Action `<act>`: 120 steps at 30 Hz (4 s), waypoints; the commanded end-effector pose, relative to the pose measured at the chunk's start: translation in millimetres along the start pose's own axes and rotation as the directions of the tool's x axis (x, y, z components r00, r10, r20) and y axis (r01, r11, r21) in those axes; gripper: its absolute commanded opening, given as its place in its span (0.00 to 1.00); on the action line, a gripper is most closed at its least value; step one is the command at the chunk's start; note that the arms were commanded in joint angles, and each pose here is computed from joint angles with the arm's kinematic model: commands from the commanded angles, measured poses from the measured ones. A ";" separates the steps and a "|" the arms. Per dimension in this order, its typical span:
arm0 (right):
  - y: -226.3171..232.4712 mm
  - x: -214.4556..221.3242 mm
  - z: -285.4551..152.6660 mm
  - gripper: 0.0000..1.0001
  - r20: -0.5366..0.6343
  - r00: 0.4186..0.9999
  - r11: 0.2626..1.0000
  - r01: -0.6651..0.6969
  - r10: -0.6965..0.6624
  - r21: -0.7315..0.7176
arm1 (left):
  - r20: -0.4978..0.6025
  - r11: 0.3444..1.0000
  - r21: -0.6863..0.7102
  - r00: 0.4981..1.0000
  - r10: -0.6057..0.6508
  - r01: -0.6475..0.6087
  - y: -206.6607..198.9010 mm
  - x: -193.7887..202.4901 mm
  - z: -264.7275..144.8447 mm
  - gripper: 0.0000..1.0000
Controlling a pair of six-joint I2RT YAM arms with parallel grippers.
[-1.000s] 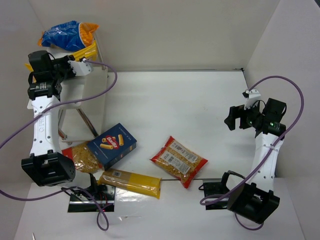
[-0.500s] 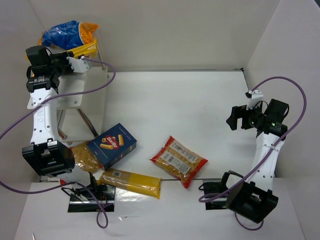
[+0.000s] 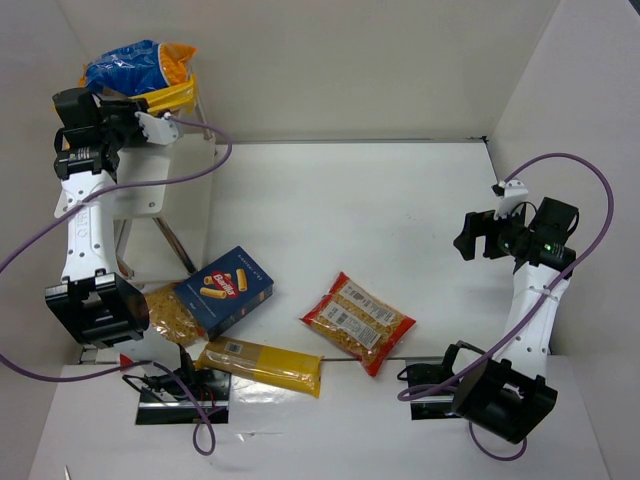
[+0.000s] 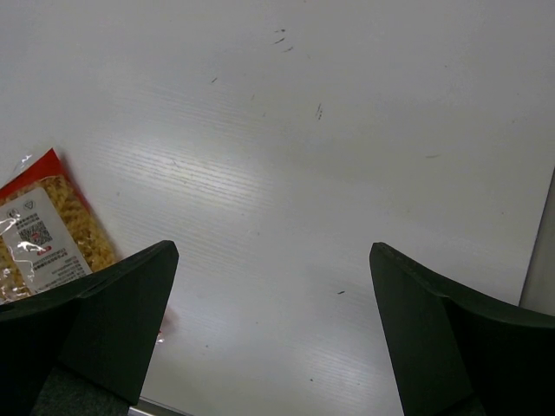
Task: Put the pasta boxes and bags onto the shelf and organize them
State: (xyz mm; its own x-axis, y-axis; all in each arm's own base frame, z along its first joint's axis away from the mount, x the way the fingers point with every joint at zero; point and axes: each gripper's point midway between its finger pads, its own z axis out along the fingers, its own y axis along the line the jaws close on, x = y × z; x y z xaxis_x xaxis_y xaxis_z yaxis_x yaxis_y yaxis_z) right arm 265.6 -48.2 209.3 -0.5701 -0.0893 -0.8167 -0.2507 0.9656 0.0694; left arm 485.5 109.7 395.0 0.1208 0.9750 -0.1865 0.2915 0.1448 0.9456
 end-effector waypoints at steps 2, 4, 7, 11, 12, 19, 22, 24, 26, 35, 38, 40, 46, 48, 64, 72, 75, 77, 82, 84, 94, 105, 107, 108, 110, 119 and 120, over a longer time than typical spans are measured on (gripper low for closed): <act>-2.1 -9.0 -5.1 1.00 0.020 1.000 1.000 0.005 -0.005 0.012 | 0.019 0.982 -0.136 0.991 0.132 -0.128 52.4 -14.8 -18.9 0.59; -2.1 -9.0 -5.0 1.00 0.020 1.000 1.000 0.005 -0.005 0.012 | 0.020 0.984 -0.130 0.992 0.127 -0.124 48.3 -12.7 -21.5 0.68; -0.7 -9.7 -4.9 1.00 0.024 1.000 1.000 0.005 -0.005 0.004 | 0.019 0.982 -0.139 0.991 0.132 -0.128 51.0 -16.1 -28.0 0.77; 2.4 -8.6 -5.1 1.00 0.029 1.000 1.000 0.006 -0.005 -0.005 | 0.018 0.980 -0.142 0.990 0.141 -0.137 52.6 -19.3 -39.8 0.85; 2.4 -8.6 -5.1 1.00 0.029 1.000 1.000 0.006 -0.005 -0.005 | 0.019 0.981 -0.138 0.990 0.139 -0.135 49.7 -19.7 -40.9 0.87; 8.6 -10.2 -7.1 1.00 0.049 0.999 0.999 0.022 -0.021 -0.026 | -0.002 0.976 -0.154 0.988 0.153 -0.152 52.9 -25.1 -68.1 0.96; 12.1 -12.0 -7.8 1.00 0.055 0.998 0.999 0.034 -0.033 -0.031 | -0.004 0.976 -0.140 0.986 0.169 -0.168 45.3 -26.8 -71.8 0.99; 15.8 -13.9 -8.9 1.00 0.062 0.997 0.998 0.047 -0.045 -0.035 | -0.006 0.974 -0.130 0.982 0.187 -0.186 43.9 -28.5 -74.9 0.99; 17.7 -13.3 -10.9 1.00 0.062 0.997 0.998 0.047 -0.045 -0.036 | -0.006 0.974 -0.128 0.983 0.185 -0.184 49.7 -28.4 -74.3 0.99; 20.7 -15.6 -18.2 1.00 0.070 0.996 0.998 0.057 -0.055 -0.021 | 0.003 0.964 -0.207 0.986 0.169 -0.165 83.9 -32.0 -75.1 0.99; 20.7 -15.5 -18.2 1.00 0.070 0.996 0.998 0.057 -0.055 -0.021 | 0.006 0.964 -0.219 0.988 0.157 -0.152 91.1 -31.0 -72.9 0.99; 20.7 -15.5 -18.2 1.00 0.070 0.996 0.998 0.057 -0.055 -0.021 | 0.008 0.965 -0.219 0.989 0.148 -0.143 92.1 -29.6 -70.1 0.99; 20.7 -15.5 -18.2 1.00 0.070 0.996 0.998 0.057 -0.055 -0.021 | 0.035 0.965 -0.236 0.991 0.129 -0.117 98.5 -44.1 -88.2 0.99; 20.7 -15.5 -18.2 1.00 0.070 0.996 0.998 0.057 -0.055 -0.021 | 0.073 0.973 -0.220 0.993 0.090 -0.072 92.2 -58.2 -98.2 0.99; 34.2 -19.8 -13.9 1.00 0.078 0.995 0.995 0.073 -0.068 -0.068 | 0.445 0.878 0.096 0.768 -0.460 0.469 32.9 -208.0 -199.7 0.99; 35.0 -29.1 -16.0 1.00 0.084 0.994 0.996 0.068 -0.063 -0.059 | 0.372 0.719 0.176 0.631 -0.681 0.672 -14.8 -215.2 -242.6 0.99; 33.5 -29.5 -13.1 1.00 0.064 0.996 0.997 0.068 -0.065 -0.044 | 0.281 0.641 0.120 0.593 -0.754 0.758 -39.2 -197.9 -251.7 0.99; 34.4 -27.5 -8.0 1.00 0.034 0.998 0.997 0.059 -0.057 -0.049 | 0.239 0.615 0.075 0.585 -0.775 0.785 -52.7 -189.5 -263.1 0.99; 33.4 -30.6 0.2 1.00 0.001 0.998 0.997 0.066 -0.066 -0.046 | 0.135 0.494 0.101 0.480 -0.867 0.864 -93.2 -188.6 -283.8 1.00; 32.3 -30.5 8.3 1.00 -0.023 0.998 0.997 0.061 -0.062 -0.046 | 0.070 0.458 0.114 0.452 -0.889 0.882 -111.2 -186.2 -288.4 1.00; 28.7 -22.3 39.0 1.00 -0.124 0.991 0.999 0.038 -0.042 -0.028 | -0.104 0.349 0.062 0.354 -0.930 0.935 -153.6 -170.9 -301.8 1.00; 37.2 -3.3 64.7 1.00 -0.243 0.968 0.997 0.050 -0.061 -0.051 | -0.170 0.308 0.061 0.314 -0.934 0.949 -165.4 -167.4 -299.2 1.00; 37.6 0.4 65.3 1.00 -0.251 0.966 0.998 0.047 -0.059 -0.052 | -0.168 0.306 0.069 0.314 -0.935 0.949 -165.5 -169.0 -299.2 1.00; 38.0 -1.4 63.4 1.00 -0.243 0.968 0.997 0.050 -0.061 -0.051 | -0.168 0.306 0.069 0.314 -0.935 0.949 -165.5 -169.0 -299.2 1.00; 38.6 3.5 64.3 1.00 -0.254 0.965 0.998 0.046 -0.058 -0.053 | -0.176 0.303 0.071 0.311 -0.934 0.950 -165.8 -168.2 -296.9 1.00; 40.0 9.4 63.4 1.00 -0.262 0.963 0.998 0.042 -0.055 -0.055 | -0.174 0.311 0.104 0.325 -0.930 0.945 -168.2 -171.8 -295.3 1.00; 40.0 9.4 63.4 1.00 -0.262 0.963 0.998 0.042 -0.055 -0.055 | -0.174 0.311 0.104 0.325 -0.929 0.945 -168.2 -171.9 -295.3 1.00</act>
State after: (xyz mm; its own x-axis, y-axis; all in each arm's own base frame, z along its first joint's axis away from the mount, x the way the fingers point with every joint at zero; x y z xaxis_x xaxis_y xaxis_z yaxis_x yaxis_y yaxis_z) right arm 295.8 4.7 156.5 -0.7694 -0.1998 -0.6067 -0.3163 0.9444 0.0901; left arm 134.0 -27.8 344.0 -0.4042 0.2189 -0.8881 0.2831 0.9532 0.1061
